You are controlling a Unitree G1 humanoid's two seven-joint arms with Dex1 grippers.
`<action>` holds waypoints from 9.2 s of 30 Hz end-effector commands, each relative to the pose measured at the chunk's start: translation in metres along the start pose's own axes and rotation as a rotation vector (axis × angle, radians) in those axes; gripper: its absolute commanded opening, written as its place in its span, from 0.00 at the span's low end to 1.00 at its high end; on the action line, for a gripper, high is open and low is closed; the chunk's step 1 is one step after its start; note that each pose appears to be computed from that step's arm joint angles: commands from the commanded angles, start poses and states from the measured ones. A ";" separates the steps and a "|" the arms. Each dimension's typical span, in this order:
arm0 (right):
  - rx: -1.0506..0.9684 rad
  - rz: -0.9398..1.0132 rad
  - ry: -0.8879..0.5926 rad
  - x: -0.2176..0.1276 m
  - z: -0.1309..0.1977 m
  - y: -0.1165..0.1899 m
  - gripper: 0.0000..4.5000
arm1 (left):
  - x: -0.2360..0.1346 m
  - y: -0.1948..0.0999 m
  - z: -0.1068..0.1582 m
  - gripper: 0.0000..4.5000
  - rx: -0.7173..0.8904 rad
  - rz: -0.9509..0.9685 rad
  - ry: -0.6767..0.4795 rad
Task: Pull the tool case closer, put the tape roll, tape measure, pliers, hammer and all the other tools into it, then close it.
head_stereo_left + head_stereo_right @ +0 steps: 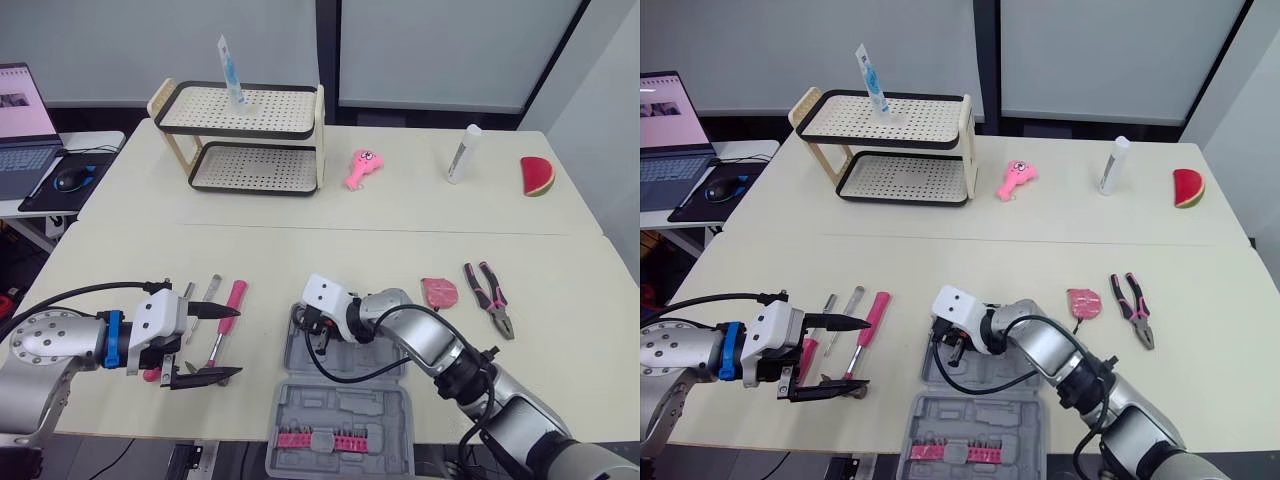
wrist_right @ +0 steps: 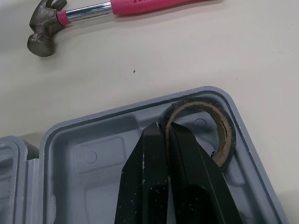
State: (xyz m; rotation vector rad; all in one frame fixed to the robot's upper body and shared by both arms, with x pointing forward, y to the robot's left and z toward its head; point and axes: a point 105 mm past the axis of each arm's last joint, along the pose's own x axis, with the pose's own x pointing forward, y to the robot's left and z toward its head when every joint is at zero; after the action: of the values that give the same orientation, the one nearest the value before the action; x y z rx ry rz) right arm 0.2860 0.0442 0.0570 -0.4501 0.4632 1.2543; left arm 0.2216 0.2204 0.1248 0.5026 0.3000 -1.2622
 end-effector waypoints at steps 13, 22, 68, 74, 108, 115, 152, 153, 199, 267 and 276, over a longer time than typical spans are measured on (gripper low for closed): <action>-0.060 -0.008 -0.084 -0.005 0.030 0.001 0.32 | -0.004 0.003 0.005 1.00 0.033 0.018 0.012; -0.122 0.014 -0.123 -0.016 0.033 0.006 0.36 | -0.006 0.006 0.005 1.00 0.022 0.040 0.006; -0.137 -0.001 -0.355 -0.028 0.041 -0.014 0.16 | -0.014 0.015 -0.007 1.00 -0.057 0.148 -0.044; -0.150 -0.143 -0.371 -0.092 0.036 -0.020 0.16 | -0.053 0.029 -0.028 1.00 -0.198 0.412 -0.046; 0.275 -0.781 0.079 -0.309 -0.175 0.027 0.99 | -0.107 -0.035 -0.102 1.00 -0.717 0.871 0.143; 0.214 -0.698 -0.038 -0.265 -0.135 0.013 0.99 | -0.065 -0.028 -0.053 1.00 -0.562 0.624 0.078; 0.649 -1.040 -0.032 -0.151 -0.146 -0.036 0.47 | 0.057 -0.026 0.040 1.00 0.089 -0.188 -0.232; 0.655 -1.040 -0.032 -0.150 -0.147 -0.036 0.43 | 0.058 -0.026 0.041 1.00 0.093 -0.189 -0.239; 0.737 -0.612 0.210 -0.180 -0.160 0.121 0.00 | 0.081 -0.070 0.071 1.00 0.143 -0.462 -0.303; -0.300 0.068 0.330 -0.190 -0.169 0.044 1.00 | 0.092 -0.086 0.074 1.00 0.213 -0.488 -0.346; -0.281 0.072 0.327 -0.189 -0.174 0.043 0.96 | 0.092 -0.084 0.074 1.00 0.212 -0.486 -0.344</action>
State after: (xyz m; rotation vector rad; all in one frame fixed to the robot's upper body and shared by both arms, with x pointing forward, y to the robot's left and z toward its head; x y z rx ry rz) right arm 0.1832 -0.1952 0.0150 -0.8987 0.6052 1.3160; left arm 0.1666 0.0924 0.1212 0.3738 0.0327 -1.8196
